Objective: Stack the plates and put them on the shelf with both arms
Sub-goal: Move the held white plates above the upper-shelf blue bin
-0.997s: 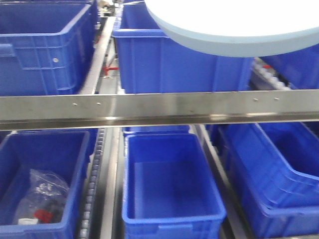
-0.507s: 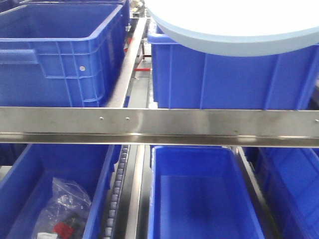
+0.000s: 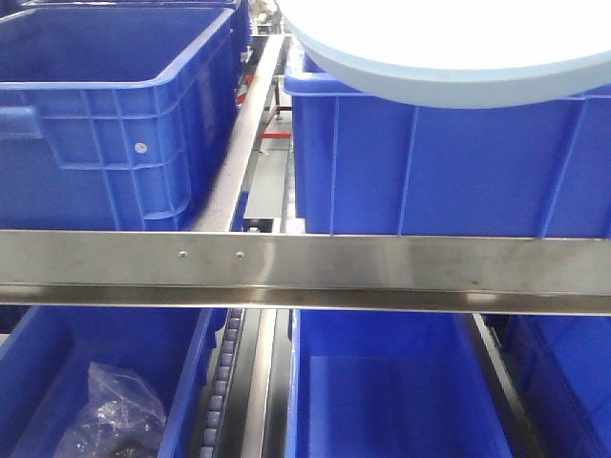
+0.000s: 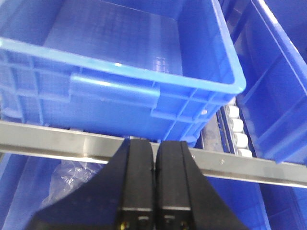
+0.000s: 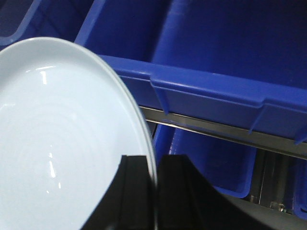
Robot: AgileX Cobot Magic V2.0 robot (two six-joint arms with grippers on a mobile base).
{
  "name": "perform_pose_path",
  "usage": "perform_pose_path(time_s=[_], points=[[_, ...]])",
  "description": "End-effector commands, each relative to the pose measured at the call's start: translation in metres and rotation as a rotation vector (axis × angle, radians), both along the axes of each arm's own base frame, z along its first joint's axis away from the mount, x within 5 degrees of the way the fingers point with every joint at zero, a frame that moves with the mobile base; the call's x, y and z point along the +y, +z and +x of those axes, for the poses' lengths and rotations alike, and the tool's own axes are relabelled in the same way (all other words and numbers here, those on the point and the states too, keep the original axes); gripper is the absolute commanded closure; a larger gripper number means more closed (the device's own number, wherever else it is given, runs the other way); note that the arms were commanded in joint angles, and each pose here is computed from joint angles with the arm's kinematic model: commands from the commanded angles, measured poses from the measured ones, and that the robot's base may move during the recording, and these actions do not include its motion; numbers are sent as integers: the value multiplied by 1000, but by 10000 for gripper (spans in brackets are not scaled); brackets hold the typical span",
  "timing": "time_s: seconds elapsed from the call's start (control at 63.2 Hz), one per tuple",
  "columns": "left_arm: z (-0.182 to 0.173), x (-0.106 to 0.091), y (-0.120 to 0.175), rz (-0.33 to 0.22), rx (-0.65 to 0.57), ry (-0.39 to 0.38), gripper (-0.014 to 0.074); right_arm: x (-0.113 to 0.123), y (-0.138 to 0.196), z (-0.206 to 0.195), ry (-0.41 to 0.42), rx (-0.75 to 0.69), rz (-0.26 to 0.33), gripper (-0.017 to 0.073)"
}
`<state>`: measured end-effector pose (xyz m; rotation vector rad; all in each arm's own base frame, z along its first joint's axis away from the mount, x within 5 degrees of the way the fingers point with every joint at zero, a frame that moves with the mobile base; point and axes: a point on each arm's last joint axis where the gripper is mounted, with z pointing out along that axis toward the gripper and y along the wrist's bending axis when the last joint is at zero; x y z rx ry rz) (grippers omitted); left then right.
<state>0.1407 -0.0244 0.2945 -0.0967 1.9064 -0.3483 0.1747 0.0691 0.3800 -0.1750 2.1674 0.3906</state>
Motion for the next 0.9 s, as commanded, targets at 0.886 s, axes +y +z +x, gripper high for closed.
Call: perform_pose_path(time_s=[0.886], points=[[2, 1, 16, -15, -101, 23, 504, 0, 19, 0, -3, -120, 50, 512]])
